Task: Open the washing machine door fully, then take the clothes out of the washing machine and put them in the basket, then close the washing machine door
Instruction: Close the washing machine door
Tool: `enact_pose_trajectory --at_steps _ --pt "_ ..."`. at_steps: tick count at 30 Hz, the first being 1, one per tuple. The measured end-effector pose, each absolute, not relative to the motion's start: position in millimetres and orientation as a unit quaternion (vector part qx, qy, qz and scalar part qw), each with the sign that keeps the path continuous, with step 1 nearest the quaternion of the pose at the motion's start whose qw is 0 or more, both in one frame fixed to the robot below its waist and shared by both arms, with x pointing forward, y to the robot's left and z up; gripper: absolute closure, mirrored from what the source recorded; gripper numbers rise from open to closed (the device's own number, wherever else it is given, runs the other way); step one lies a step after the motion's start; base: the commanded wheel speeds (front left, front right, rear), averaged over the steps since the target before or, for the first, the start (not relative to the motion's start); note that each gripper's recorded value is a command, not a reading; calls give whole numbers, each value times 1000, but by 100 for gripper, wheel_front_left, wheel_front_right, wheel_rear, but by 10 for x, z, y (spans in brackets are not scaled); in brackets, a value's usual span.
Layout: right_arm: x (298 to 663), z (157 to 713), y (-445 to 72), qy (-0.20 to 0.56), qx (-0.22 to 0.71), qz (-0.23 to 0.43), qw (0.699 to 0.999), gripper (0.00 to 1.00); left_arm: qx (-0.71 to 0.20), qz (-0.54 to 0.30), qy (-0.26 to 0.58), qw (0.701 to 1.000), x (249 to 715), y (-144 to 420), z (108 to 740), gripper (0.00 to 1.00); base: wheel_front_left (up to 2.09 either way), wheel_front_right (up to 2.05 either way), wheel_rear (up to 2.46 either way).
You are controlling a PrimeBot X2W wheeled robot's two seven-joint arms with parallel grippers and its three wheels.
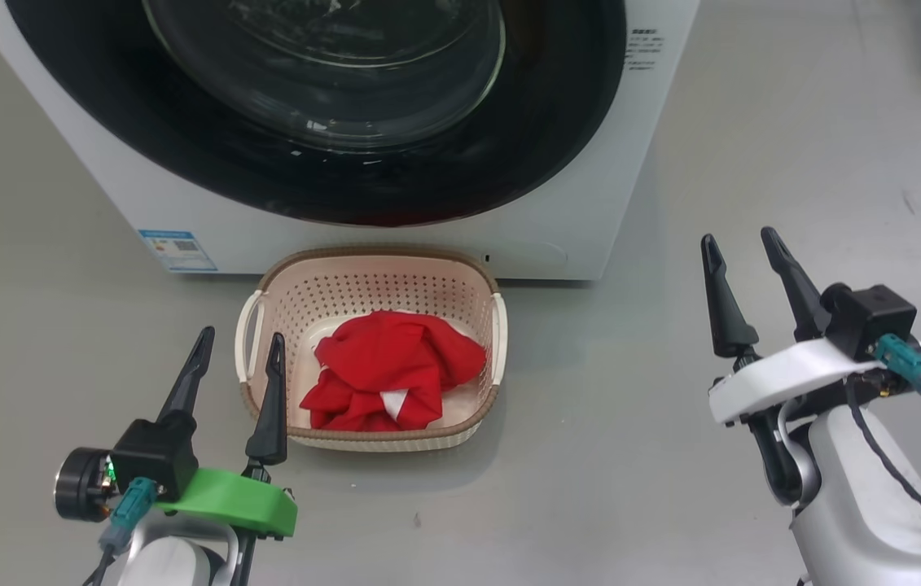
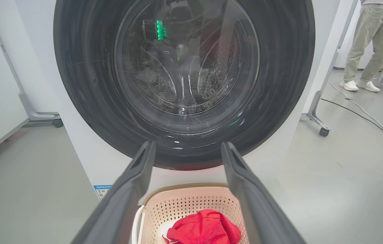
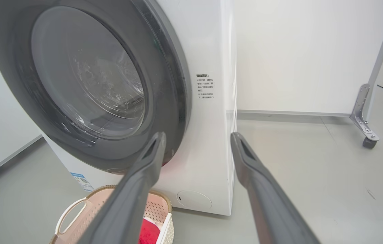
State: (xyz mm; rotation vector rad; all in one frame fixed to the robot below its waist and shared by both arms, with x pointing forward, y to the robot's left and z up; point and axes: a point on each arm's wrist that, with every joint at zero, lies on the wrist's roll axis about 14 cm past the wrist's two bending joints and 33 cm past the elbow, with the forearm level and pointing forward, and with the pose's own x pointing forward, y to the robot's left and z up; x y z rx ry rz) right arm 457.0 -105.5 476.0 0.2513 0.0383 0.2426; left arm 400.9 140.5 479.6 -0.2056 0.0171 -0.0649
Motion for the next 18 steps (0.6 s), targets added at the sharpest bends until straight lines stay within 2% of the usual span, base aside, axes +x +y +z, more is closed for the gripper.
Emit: enact_pose_trajectory --at_steps 10,18 --pt "4186 4747 -1369 18 126 71 989 0 -107 -62 2 992 3956 1200 4868 0 0 0 0" --pt "3964 4739 -1415 19 127 62 990 0 -107 -67 7 992 3847 1162 4858 0 0 0 0"
